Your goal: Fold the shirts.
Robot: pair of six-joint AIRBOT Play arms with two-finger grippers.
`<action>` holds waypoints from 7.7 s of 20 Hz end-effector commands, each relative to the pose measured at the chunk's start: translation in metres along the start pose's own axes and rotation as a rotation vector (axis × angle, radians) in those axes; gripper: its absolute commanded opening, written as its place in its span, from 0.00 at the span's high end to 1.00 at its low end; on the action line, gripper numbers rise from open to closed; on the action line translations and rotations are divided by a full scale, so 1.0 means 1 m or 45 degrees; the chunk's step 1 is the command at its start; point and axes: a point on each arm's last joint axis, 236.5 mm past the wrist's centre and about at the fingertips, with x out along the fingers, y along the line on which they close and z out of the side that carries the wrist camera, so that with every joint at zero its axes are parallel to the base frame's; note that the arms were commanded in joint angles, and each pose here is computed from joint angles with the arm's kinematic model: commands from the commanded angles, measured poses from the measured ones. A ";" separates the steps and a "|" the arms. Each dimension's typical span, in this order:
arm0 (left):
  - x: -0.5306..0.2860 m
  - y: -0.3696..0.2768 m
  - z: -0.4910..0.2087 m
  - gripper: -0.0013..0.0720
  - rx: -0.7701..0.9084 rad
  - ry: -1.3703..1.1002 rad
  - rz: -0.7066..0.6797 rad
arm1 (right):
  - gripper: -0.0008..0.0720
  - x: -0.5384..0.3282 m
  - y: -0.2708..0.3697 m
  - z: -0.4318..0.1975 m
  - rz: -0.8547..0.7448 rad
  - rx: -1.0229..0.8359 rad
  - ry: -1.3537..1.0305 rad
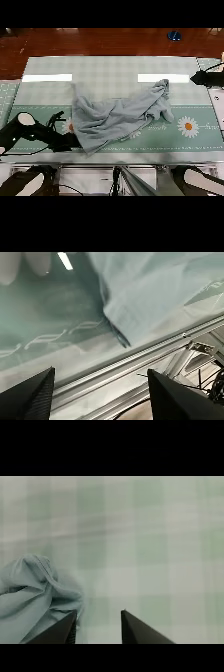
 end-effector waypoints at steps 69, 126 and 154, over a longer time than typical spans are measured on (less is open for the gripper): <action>-0.494 -0.311 -0.170 0.95 1.286 -2.280 0.264 | 0.96 -0.523 0.258 0.114 0.412 -0.408 -1.416; -0.109 0.054 0.034 0.10 -0.162 -0.502 -0.204 | 0.42 -0.019 0.051 0.012 -0.134 -0.210 0.597; -0.024 0.088 0.071 0.95 -0.183 -0.145 -0.107 | 0.32 -0.062 -0.019 -0.038 -0.035 0.113 0.578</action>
